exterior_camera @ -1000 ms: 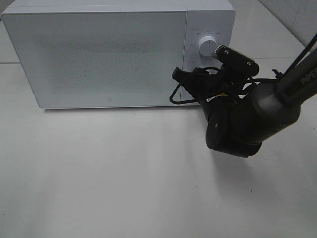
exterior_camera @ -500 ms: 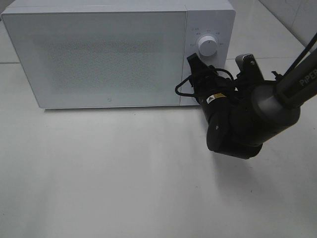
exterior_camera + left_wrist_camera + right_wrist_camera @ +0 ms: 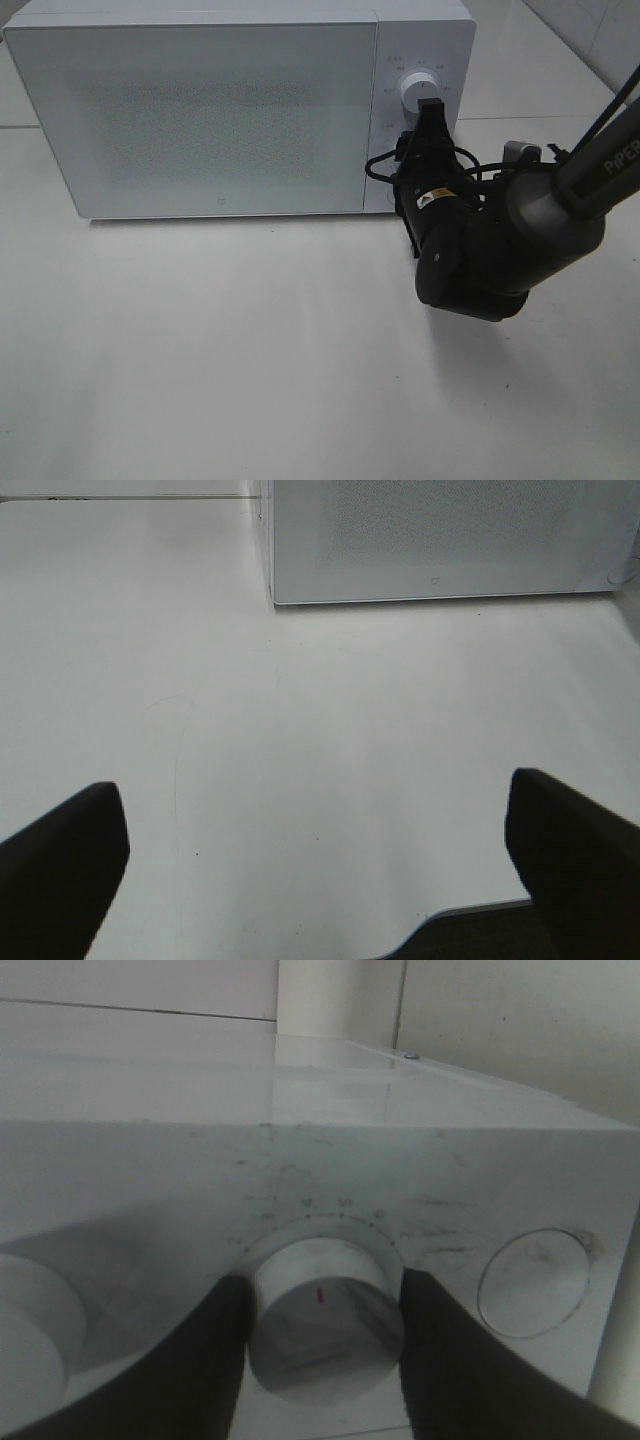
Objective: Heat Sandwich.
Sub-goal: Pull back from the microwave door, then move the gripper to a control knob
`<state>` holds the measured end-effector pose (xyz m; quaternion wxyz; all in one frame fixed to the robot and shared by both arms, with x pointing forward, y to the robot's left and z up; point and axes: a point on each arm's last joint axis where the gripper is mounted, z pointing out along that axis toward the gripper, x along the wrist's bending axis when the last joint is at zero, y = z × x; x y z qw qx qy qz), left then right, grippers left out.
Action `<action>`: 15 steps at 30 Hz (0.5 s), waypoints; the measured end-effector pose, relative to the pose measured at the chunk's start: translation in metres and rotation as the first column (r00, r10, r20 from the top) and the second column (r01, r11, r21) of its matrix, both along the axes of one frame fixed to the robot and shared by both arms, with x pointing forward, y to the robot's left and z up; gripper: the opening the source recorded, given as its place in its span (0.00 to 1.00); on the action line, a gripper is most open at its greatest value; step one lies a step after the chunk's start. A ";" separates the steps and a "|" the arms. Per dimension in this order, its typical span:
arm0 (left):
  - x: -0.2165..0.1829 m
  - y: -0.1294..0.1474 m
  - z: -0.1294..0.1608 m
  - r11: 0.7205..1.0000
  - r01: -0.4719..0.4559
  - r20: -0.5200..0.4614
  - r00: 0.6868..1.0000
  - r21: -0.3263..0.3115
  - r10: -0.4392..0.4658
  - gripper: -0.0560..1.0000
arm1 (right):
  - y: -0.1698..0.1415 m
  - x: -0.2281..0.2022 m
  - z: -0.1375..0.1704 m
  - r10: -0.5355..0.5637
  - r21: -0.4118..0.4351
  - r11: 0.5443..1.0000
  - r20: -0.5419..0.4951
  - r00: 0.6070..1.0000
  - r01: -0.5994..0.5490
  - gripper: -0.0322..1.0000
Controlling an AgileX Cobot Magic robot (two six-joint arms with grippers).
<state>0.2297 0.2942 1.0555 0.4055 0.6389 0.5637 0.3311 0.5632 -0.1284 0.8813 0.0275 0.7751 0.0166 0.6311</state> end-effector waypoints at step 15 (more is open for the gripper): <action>0.000 0.000 0.000 1.000 0.000 0.000 1.000 0.000 0.000 0.96 | 0.000 0.000 0.000 -0.021 0.096 0.995 0.001 1.000 0.021 0.47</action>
